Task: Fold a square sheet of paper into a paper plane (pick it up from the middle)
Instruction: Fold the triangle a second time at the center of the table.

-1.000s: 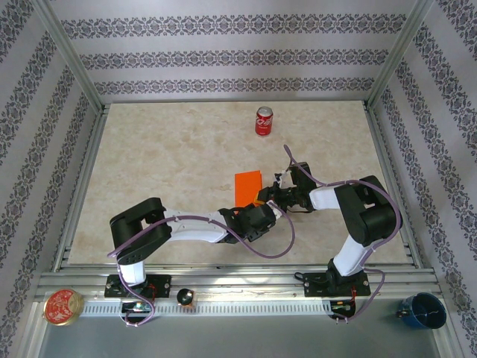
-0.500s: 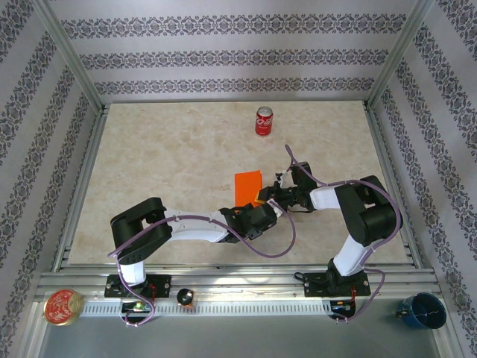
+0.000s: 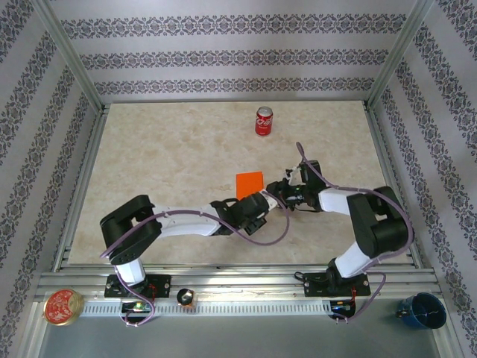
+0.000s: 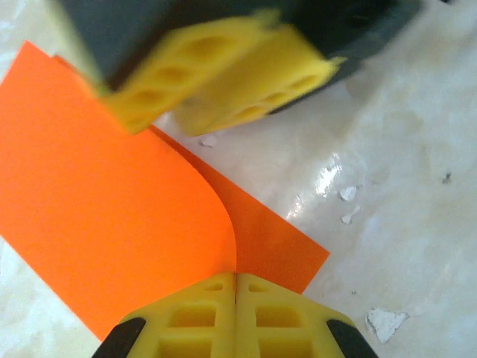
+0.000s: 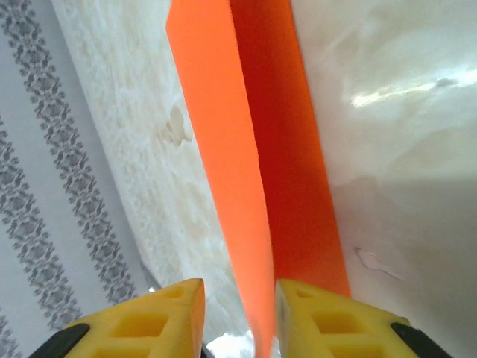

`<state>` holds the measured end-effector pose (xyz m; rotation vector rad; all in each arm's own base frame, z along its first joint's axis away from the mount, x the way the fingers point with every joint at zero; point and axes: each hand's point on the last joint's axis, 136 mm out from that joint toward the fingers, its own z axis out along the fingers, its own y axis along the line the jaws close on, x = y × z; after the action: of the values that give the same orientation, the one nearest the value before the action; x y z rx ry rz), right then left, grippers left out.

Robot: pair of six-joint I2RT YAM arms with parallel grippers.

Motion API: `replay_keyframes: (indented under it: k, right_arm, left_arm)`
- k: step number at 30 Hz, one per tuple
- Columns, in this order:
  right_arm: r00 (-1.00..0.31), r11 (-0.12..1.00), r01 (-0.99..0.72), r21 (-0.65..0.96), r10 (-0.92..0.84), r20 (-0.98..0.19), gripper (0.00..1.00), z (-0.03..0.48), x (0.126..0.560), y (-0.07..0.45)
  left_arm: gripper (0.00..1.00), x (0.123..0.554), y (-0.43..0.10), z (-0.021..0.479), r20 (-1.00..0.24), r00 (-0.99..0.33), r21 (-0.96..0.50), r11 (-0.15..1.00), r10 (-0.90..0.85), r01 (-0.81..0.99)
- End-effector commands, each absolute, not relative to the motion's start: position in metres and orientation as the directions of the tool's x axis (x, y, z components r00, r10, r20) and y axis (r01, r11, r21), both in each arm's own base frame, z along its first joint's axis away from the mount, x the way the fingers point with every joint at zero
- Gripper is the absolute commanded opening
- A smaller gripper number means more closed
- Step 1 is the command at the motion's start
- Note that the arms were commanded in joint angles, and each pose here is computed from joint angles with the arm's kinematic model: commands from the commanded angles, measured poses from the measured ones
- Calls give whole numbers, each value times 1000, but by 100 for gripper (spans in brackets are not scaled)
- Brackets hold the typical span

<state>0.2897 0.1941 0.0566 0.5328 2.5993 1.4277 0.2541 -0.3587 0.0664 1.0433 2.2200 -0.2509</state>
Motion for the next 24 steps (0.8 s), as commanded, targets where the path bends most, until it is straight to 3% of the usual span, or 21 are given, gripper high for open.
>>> replay_keyframes:
  k: [1, 5, 8, 18, 24]
  right_arm:
    - [-901, 606, 247, 756, 430, -50, 34, 46, 282, 166]
    - [-864, 692, 215, 689, 464, -196, 35, 54, 271, 142]
    - [-872, 711, 158, 685, 426, -242, 31, 66, 260, 141]
    - [-956, 675, 30, 737, 234, -176, 2, 65, 231, 191]
    - [-975, 697, 33, 717, 181, -131, 0, 50, 229, 208]
  left_arm:
    - [0, 254, -363, 88, -695, -560, -137, 682, 451, 718]
    - [0, 258, -358, 97, -690, -636, -309, 655, 344, 690]
    - [0, 260, -356, 99, -671, -677, -386, 638, 302, 666]
    - [0, 264, -353, 96, -642, -727, -464, 632, 244, 621]
    - [0, 264, -351, 91, -629, -739, -466, 645, 240, 606]
